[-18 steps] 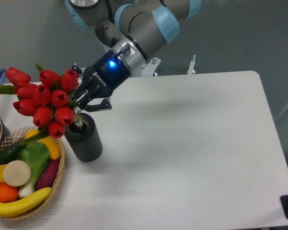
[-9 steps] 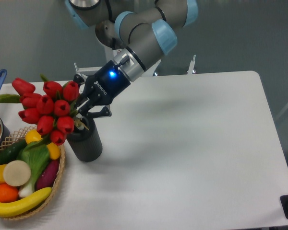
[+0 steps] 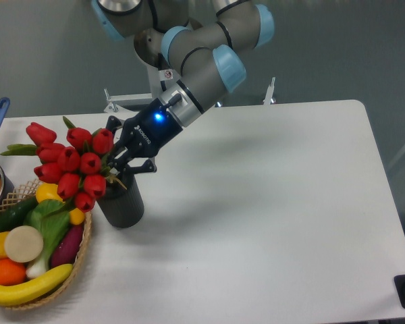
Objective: Insert the flowers into the vase
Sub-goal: 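Push the stems deeper into the vase and settle the bunch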
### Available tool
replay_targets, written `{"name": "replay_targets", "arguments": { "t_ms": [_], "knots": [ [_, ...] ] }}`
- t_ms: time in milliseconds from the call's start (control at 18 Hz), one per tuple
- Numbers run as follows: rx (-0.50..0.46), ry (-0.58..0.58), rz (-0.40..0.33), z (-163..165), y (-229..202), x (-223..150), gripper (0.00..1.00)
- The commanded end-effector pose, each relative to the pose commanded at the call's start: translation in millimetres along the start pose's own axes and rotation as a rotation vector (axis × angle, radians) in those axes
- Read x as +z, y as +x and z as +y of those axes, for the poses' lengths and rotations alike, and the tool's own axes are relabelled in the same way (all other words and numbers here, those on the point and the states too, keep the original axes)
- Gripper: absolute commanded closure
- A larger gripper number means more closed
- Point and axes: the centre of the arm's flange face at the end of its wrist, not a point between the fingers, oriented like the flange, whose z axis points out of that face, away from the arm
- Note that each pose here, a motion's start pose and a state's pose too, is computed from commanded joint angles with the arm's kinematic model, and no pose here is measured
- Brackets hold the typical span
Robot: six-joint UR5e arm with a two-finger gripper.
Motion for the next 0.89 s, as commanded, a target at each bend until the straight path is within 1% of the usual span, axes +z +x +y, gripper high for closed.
{"name": "replay_targets", "arguments": {
  "t_ms": [111, 222, 333, 611, 889],
  "knots": [
    [-0.007, -0.002, 0.003, 4, 1, 1, 0.77],
    [-0.027, -0.006, 0.01, 14, 0, 5, 0.75],
    [-0.013, -0.01, 0.019, 27, 1, 8, 0.72],
    [0.003, -0.012, 0.022, 32, 2, 10, 0.55],
    [0.005, -0.011, 0.02, 31, 2, 9, 0.51]
  ]
}}
